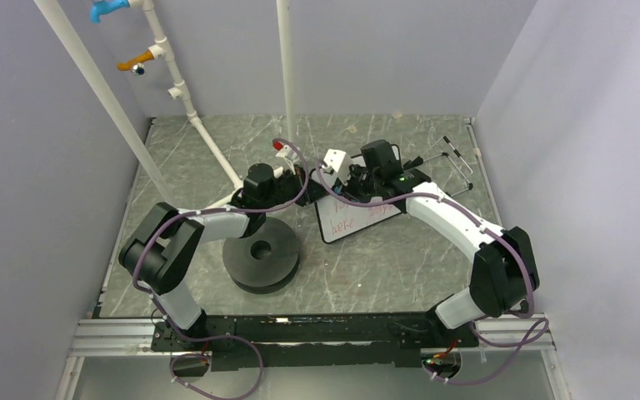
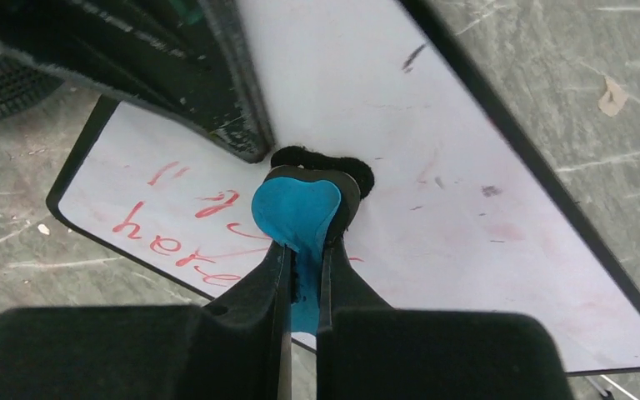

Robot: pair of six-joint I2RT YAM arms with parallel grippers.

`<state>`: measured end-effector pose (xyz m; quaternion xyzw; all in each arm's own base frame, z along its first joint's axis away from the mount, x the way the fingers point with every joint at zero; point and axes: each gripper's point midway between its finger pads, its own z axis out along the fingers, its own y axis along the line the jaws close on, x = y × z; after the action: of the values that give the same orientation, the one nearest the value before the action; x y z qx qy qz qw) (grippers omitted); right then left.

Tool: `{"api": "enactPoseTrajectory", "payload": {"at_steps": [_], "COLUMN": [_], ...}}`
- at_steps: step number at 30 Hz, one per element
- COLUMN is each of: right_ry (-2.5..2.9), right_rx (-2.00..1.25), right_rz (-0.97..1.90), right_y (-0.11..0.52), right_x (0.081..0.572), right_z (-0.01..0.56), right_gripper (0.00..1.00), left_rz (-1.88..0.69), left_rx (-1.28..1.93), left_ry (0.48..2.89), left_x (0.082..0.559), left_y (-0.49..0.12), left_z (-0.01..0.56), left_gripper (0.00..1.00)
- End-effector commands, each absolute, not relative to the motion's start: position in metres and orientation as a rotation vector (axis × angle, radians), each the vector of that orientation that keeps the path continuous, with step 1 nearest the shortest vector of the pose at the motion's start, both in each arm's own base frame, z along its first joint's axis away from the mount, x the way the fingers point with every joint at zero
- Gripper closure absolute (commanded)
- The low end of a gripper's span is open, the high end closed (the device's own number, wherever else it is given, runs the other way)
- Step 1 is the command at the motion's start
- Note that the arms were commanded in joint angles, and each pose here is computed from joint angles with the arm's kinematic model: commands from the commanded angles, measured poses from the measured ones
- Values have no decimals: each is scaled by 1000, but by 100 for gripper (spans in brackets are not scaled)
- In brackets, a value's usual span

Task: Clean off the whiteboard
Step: Erase the whiteboard at the center of the board.

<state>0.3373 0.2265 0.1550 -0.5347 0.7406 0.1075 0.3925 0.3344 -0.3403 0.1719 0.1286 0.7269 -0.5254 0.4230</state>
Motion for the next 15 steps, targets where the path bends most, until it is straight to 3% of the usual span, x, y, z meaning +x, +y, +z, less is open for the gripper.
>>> {"api": "enactPoseTrajectory", "payload": {"at_steps": [1, 8, 15], "right_ry": [1814, 1724, 1793], "right_rx": [-1514, -1718, -1543], "right_rz": [318, 417, 254], "right_y": [235, 253, 252], "right_x": [312, 266, 319], "right_z": [132, 112, 136], "right_gripper": [100, 100, 100], "left_rz": [-1411, -1423, -1444], "left_rx": [466, 479, 495], "left_ry": [1670, 1665, 1663], "left_x": [318, 318, 314], "left_y": [-354, -357, -358], "left_z": [221, 222, 220], "left_gripper": [100, 100, 100]}}
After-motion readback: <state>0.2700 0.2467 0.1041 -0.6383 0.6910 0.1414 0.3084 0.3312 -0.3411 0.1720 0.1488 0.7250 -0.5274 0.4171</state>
